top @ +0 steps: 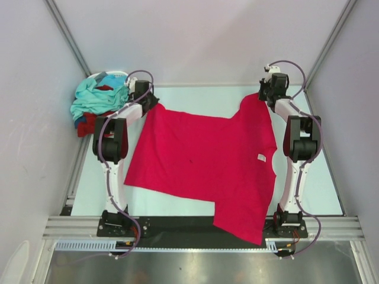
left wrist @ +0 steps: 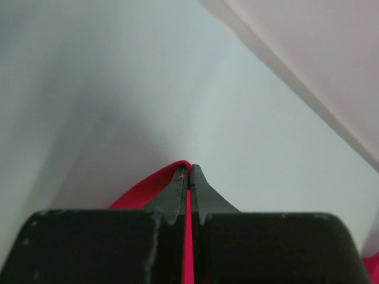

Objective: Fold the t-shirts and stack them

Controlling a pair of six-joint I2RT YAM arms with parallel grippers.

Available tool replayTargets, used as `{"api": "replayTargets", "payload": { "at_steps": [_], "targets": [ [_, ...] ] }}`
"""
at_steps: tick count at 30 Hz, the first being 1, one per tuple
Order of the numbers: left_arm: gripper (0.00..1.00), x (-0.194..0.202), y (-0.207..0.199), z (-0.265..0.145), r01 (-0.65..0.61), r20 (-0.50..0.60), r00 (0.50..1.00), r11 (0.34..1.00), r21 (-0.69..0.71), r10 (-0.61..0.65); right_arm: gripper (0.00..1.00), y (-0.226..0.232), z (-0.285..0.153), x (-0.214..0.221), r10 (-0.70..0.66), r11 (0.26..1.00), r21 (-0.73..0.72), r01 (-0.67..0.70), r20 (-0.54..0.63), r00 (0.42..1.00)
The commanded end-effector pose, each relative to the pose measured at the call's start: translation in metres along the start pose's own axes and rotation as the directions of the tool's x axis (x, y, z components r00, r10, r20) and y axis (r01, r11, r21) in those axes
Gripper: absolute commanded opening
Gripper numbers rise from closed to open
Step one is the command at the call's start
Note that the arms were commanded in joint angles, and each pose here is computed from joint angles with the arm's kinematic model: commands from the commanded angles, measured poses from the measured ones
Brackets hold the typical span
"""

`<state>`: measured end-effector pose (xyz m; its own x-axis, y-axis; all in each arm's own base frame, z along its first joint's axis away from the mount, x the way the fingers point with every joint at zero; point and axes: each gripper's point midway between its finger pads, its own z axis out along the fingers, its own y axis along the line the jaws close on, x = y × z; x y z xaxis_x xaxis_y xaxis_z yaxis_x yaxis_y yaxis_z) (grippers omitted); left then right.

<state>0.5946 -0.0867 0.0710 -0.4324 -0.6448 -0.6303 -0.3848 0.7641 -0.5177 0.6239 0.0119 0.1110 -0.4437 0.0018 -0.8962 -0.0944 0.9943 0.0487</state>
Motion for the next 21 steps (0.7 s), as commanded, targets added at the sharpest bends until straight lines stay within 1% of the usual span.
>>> {"api": "replayTargets", "payload": {
  "at_steps": [1, 4, 7, 11, 15, 19, 21],
  "targets": [
    [0.0, -0.058, -0.043, 0.002, 0.055, 0.116, 0.991, 0.992, 0.116, -0.068, 0.0, 0.0, 0.003, -0.067, -0.01, 1.0, -0.014, 0.013, 0.183, 0.983],
    [0.0, -0.056, -0.031, 0.009, 0.059, 0.112, 0.992, 0.997, 0.057, -0.065, 0.0, -0.006, 0.008, -0.069, -0.004, 1.0, -0.014, 0.007, 0.194, 0.981],
    [0.0, -0.056, -0.021, 0.013, 0.076, 0.113, 0.99, 0.996, 0.036, -0.08, 0.0, -0.01, 0.016, -0.064, -0.009, 1.0, -0.006, 0.01, 0.181, 0.983],
    [0.0, -0.057, -0.014, 0.018, 0.06, 0.106, 0.992, 0.998, 0.015, -0.061, 0.0, -0.016, 0.021, -0.058, -0.011, 1.0, 0.006, 0.01, 0.154, 0.988],
    [0.0, -0.053, -0.004, 0.024, 0.048, 0.084, 0.995, 0.999, -0.019, -0.046, 0.0, -0.024, 0.025, -0.057, -0.009, 0.999, 0.032, 0.004, 0.154, 0.988],
    [0.0, -0.051, -0.001, 0.031, 0.044, 0.069, 0.997, 0.999, -0.022, -0.042, 0.0, -0.031, 0.034, -0.053, 0.002, 0.999, 0.033, -0.007, 0.143, 0.99],
    [0.0, -0.043, 0.01, 0.039, 0.046, 0.039, 0.998, 0.998, -0.053, -0.044, 0.0, -0.034, 0.041, -0.052, 0.01, 1.0, 0.028, -0.013, 0.127, 0.992]
  ]
}}
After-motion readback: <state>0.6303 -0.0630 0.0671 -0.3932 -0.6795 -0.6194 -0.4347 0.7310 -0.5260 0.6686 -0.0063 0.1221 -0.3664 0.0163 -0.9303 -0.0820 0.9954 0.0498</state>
